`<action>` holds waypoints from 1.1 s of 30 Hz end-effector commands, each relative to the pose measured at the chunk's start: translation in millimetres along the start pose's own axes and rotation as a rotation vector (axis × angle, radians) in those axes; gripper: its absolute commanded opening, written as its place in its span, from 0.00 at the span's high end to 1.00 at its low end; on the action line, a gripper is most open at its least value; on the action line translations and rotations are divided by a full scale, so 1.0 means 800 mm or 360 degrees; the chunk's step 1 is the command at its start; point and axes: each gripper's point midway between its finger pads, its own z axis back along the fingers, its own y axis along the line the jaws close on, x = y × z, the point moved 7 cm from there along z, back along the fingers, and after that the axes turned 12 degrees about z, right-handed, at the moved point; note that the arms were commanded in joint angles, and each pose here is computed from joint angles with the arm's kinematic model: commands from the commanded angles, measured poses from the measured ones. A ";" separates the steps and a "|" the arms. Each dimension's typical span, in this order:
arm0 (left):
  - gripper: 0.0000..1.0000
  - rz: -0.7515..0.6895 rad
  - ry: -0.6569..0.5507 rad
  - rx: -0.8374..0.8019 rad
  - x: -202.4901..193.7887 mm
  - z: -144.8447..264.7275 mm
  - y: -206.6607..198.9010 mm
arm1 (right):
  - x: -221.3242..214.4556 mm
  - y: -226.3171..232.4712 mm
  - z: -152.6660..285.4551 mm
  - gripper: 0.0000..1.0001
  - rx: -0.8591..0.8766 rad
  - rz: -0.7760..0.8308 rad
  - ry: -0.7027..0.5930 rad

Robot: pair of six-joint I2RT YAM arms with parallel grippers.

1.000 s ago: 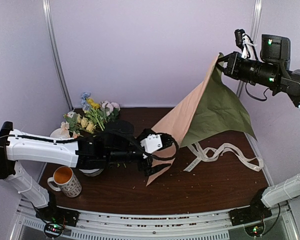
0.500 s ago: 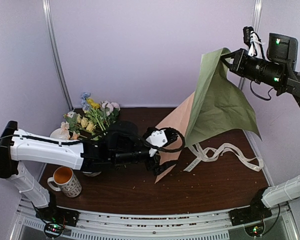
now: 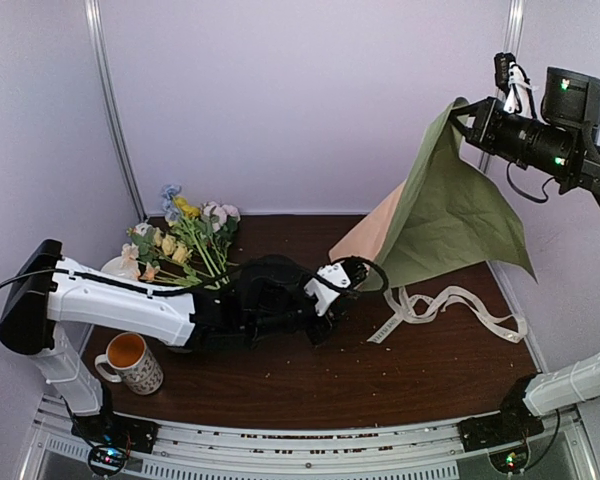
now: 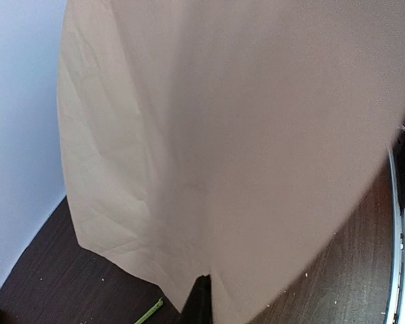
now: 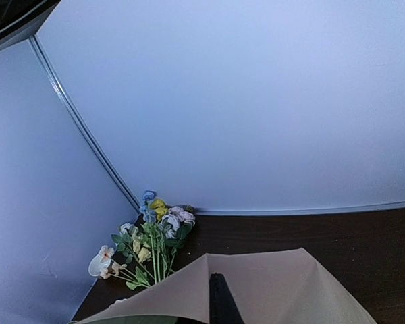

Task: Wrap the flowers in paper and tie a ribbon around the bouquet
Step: Unfold the folded wrapping paper at the center of the board.

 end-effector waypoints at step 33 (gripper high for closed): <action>1.00 -0.0072 0.0097 -0.0247 0.195 0.250 0.051 | 0.044 0.008 0.091 1.00 0.0267 0.0431 0.0163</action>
